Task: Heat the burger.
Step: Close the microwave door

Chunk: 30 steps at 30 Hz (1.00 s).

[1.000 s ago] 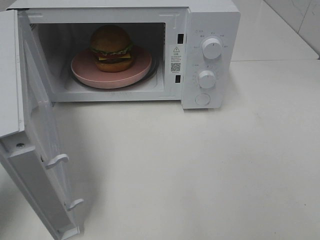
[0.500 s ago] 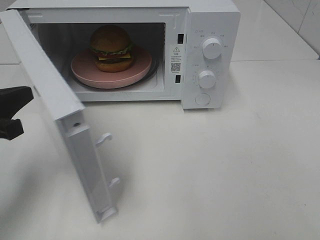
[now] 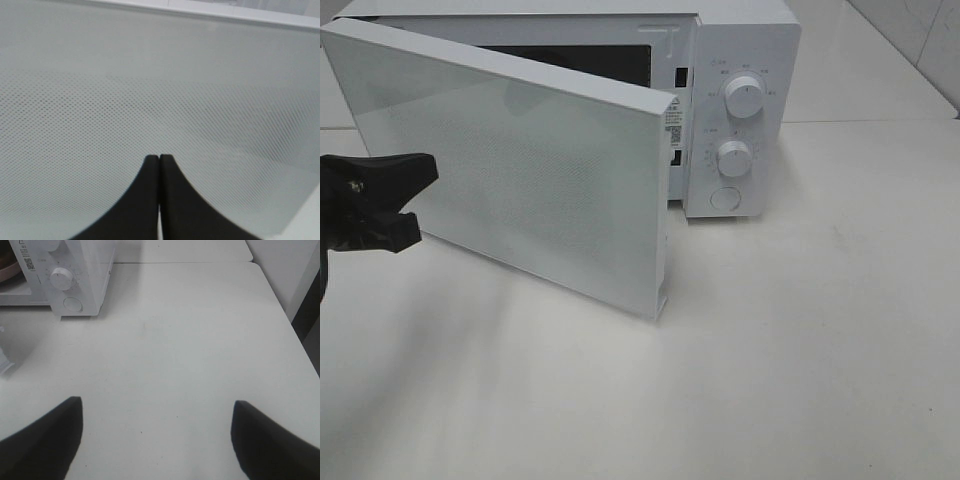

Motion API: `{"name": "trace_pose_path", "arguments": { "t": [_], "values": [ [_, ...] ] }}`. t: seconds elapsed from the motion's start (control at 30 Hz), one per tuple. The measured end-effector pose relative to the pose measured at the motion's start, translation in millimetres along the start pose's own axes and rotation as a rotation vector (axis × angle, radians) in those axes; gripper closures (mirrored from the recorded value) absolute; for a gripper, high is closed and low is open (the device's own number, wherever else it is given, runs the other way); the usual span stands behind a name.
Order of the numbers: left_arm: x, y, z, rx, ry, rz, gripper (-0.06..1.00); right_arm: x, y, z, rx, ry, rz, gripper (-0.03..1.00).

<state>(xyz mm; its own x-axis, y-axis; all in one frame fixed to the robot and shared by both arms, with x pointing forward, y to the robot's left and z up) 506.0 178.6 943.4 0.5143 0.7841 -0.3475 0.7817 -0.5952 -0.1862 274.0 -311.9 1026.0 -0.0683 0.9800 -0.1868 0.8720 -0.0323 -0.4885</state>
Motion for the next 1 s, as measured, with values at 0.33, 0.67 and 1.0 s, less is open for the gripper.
{"name": "trace_pose_path", "arguments": {
  "t": [0.33, 0.67, 1.0],
  "values": [
    [-14.0, 25.9, 6.5, 0.015, -0.022, 0.030, 0.94, 0.0, 0.0, 0.0, 0.000, 0.000, 0.000, 0.21],
    [-28.9, 57.1, 6.8, -0.002, -0.017, 0.005, 0.94, 0.0, 0.0, 0.0, 0.000, 0.000, 0.000, 0.21],
    [-39.0, 79.6, 9.0, -0.019, -0.039, -0.001, 0.94, 0.0, 0.0, 0.0, 0.000, 0.000, 0.000, 0.21]
  ]
}}
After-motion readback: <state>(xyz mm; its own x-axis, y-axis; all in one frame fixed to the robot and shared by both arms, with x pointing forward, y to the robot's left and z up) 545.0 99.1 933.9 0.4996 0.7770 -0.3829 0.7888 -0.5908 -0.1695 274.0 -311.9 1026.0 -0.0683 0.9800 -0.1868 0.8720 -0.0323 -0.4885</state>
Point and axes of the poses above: a point on each arm's last joint axis where the gripper is mounted, y pointing out along that axis toward the gripper, x along the wrist's bending axis when the last joint is at zero, z = x × y, the point moved 5 cm from there along y, pointing out along that axis toward the gripper, and after that the axes turned 13 degrees about -y, right-handed, at the moved point
